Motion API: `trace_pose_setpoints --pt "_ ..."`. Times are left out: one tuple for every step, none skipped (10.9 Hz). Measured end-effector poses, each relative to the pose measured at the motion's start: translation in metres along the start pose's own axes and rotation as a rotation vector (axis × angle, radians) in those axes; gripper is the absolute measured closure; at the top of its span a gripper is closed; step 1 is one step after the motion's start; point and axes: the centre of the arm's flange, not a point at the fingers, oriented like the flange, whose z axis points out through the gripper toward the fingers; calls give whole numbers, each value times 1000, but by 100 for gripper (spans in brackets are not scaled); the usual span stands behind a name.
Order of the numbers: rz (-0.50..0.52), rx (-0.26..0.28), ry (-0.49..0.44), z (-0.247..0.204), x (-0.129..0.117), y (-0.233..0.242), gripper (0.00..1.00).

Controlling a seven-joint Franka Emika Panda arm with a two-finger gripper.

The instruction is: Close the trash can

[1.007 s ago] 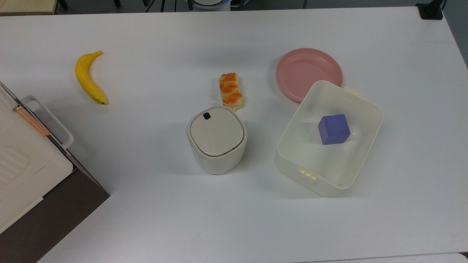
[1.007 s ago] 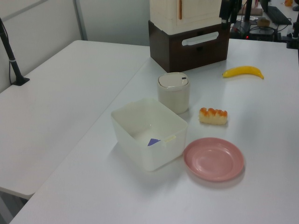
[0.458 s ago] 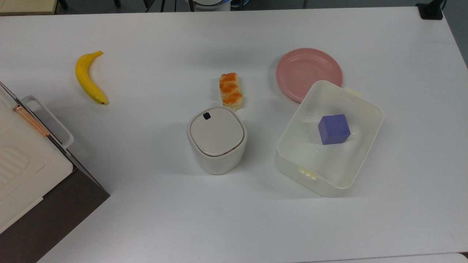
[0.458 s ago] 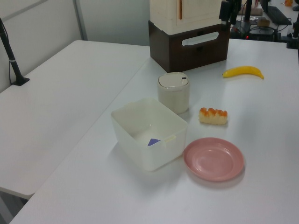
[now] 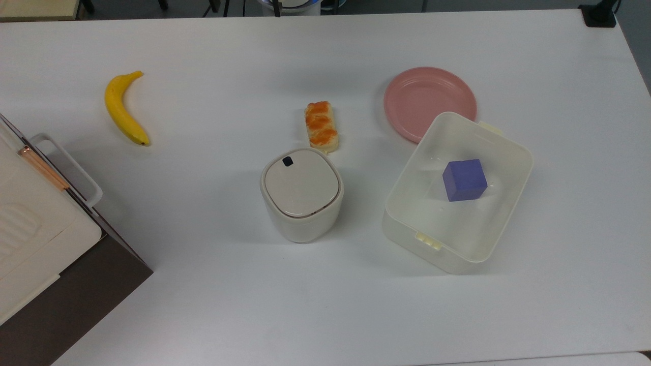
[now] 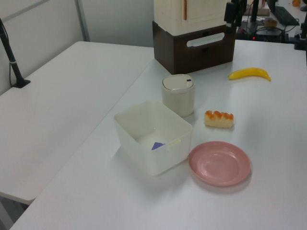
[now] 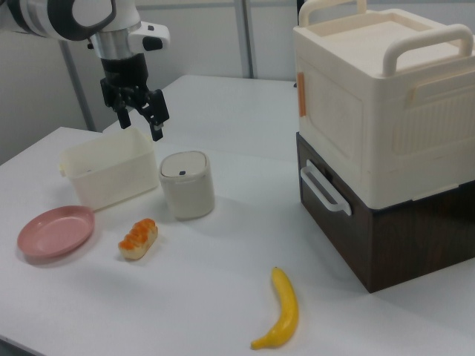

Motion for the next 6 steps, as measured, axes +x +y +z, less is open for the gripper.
trace_pose_setpoints --pt "2 1 -1 0 0 0 0" --pt "7 1 -1 1 0 3 0" --pt "12 1 -1 1 1 6 0" --pt "18 1 0 0 1 9 0" --pt "36 1 9 -1 2 16 0" --pt "51 2 17 -2 3 24 0"
